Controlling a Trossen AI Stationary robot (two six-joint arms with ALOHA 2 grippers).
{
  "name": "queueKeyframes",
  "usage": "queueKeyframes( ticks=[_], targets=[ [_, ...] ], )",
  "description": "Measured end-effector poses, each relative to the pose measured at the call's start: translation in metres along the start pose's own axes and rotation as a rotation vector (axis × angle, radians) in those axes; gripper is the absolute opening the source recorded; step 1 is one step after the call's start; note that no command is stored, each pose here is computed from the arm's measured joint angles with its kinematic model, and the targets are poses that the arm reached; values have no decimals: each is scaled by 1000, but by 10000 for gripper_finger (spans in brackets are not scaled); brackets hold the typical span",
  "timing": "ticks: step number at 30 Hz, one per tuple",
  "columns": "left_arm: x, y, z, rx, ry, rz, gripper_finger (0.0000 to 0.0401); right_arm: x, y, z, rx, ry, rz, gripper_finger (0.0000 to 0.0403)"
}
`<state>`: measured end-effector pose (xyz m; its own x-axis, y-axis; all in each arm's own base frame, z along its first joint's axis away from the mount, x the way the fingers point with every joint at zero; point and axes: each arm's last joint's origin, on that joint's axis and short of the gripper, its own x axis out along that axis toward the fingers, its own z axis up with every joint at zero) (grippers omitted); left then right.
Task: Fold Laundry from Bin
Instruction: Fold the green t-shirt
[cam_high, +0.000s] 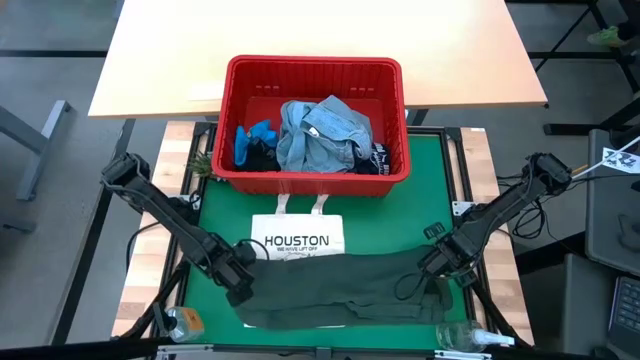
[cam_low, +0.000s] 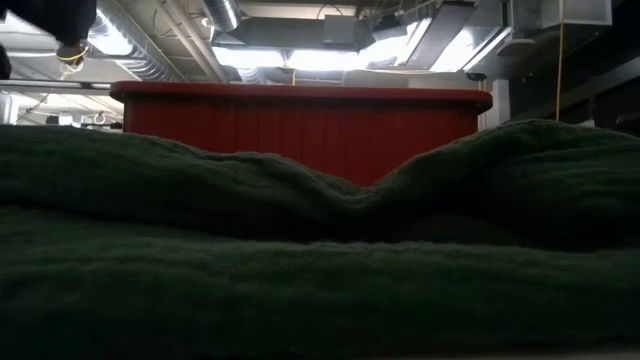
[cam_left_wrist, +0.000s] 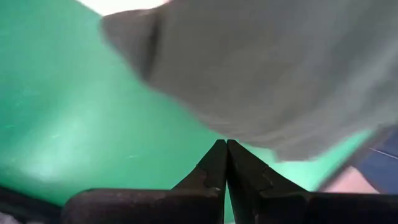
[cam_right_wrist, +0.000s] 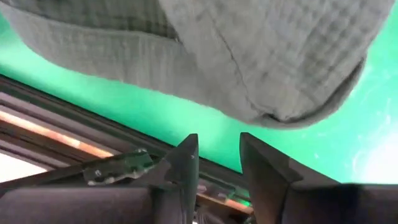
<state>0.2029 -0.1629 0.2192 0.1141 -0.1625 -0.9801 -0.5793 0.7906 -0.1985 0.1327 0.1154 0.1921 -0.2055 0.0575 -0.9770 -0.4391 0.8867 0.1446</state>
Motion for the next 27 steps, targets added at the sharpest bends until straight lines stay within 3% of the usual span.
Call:
queueKeyframes(
  ticks=[8,13,17,22,27],
  targets=[
    [-3,-14,11,-2,-210,-117,11,-27,0,2,-3,-26,-168,115],
    [-4,-23,16,-14,-326,-174,11,-32,3,13,-38,-149,-167,115],
    [0,-33,19,44,-405,-222,11,-32,6,28,-49,-273,-144,115],
    [13,-45,21,76,-423,-253,11,-29,9,46,-61,-372,-126,115],
    [37,-48,19,98,-393,-180,11,-14,9,62,-86,-337,-137,115]
  ],
)
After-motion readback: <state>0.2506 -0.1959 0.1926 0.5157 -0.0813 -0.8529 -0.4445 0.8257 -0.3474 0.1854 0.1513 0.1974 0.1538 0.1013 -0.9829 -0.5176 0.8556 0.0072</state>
